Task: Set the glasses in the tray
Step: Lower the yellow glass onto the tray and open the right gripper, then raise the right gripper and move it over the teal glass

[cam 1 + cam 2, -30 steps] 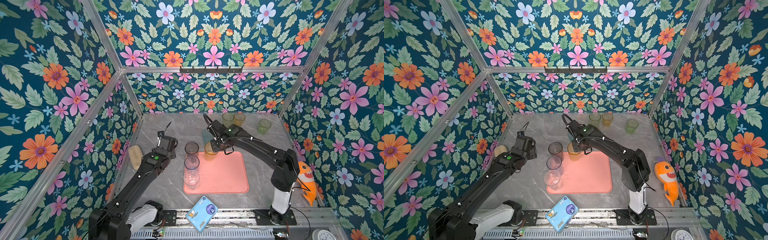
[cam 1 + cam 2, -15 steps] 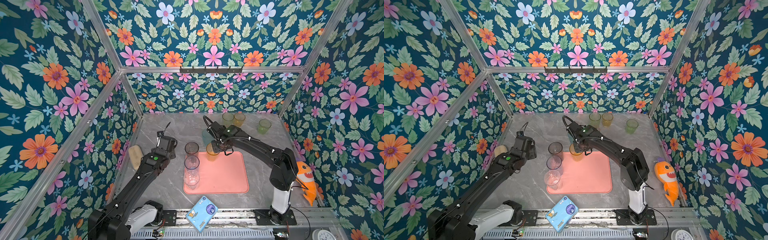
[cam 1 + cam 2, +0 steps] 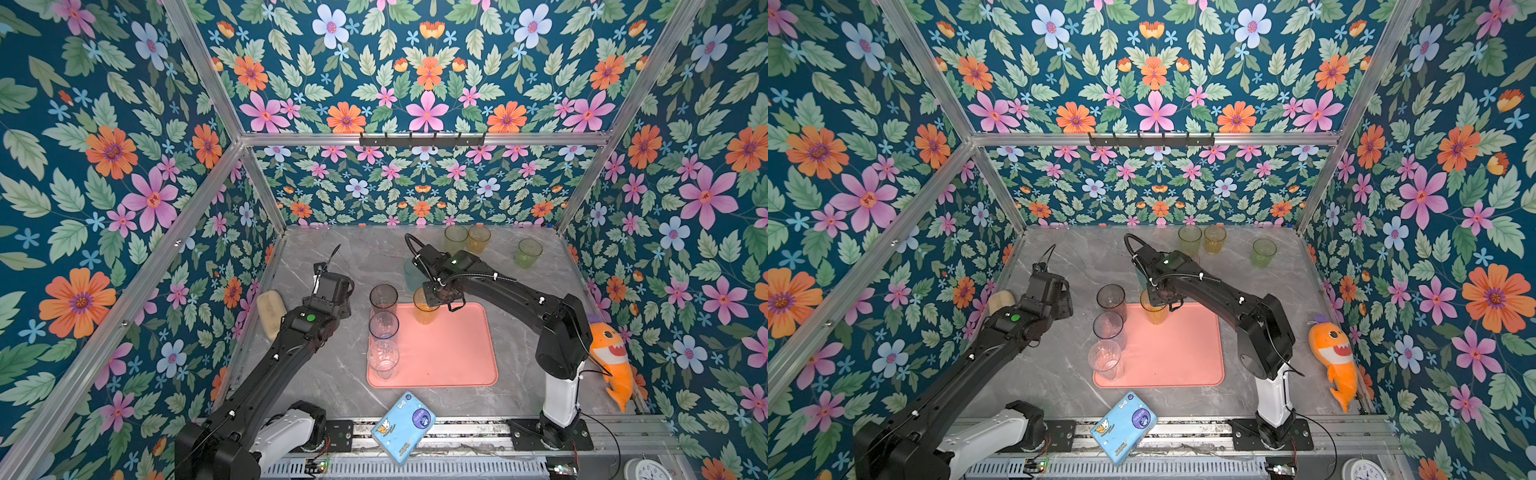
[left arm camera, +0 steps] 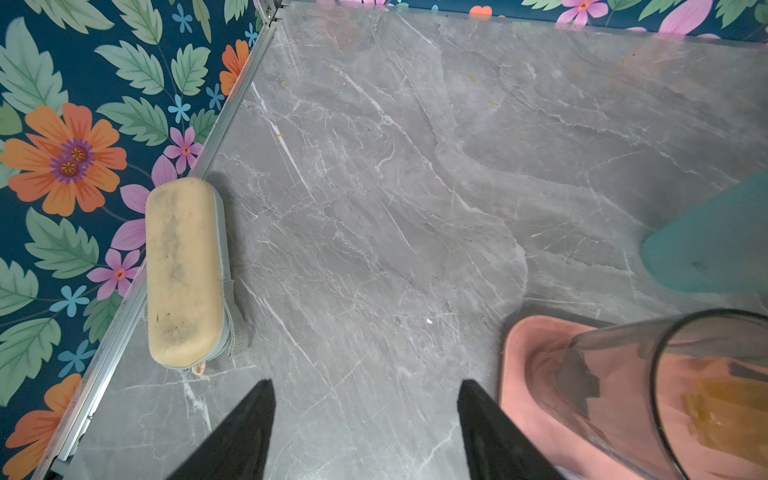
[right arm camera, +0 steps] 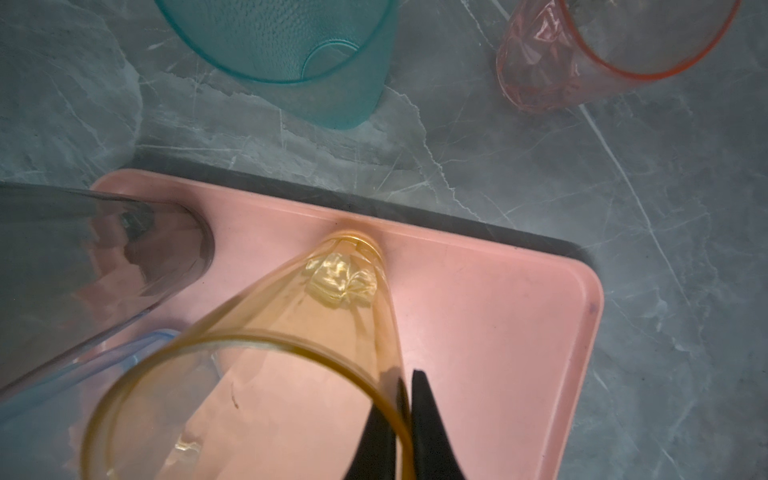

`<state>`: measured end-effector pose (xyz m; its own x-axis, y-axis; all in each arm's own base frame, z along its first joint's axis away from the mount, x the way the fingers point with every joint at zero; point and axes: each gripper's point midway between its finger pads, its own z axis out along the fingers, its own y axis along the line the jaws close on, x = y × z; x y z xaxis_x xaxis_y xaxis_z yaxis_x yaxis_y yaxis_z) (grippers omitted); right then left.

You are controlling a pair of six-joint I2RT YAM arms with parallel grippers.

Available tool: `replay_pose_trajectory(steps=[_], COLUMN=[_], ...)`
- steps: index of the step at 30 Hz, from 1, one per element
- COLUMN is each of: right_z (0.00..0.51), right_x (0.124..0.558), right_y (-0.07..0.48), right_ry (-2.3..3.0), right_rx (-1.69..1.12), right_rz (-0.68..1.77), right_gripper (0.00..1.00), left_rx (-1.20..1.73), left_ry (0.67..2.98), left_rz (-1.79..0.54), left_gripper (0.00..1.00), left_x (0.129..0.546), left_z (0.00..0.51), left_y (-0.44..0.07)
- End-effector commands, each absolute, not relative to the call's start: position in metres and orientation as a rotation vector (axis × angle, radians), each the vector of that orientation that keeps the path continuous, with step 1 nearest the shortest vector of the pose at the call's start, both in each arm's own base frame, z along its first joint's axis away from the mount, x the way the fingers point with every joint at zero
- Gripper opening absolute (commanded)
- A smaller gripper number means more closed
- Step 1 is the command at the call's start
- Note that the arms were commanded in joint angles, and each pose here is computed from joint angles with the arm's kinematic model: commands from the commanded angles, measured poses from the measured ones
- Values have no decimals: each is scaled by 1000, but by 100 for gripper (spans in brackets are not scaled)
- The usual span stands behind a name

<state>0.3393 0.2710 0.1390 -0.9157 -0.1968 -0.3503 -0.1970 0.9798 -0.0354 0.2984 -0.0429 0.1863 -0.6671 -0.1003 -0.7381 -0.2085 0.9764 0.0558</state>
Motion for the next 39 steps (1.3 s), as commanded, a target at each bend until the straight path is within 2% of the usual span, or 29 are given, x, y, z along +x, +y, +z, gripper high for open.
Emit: replay_pose_trajectory(steps=[1,19,25,31,39], right_z=[139,139,144,159,184], right_x=[339,341,343,347,358], right_y=[266,265,266,266,272], right_ry=[2764,2772,2763,2732,2652], right_rx=[-263,-253,-256,-276,-330], right_rz=[-34,-41,-36,-34,-11], right_gripper=[6,19,26,40,46], left_rx=[-204,-207,-210,-221,-208], left_ry=[2305,2296,2287,2224,2202], left_rz=[173,175,179,136,148], left_gripper=[72,72,72,72,72], left_x=[298,296,296,295,293], left_z=[187,190,195,214,227], left_y=[-43,-41,-40,-40,-37])
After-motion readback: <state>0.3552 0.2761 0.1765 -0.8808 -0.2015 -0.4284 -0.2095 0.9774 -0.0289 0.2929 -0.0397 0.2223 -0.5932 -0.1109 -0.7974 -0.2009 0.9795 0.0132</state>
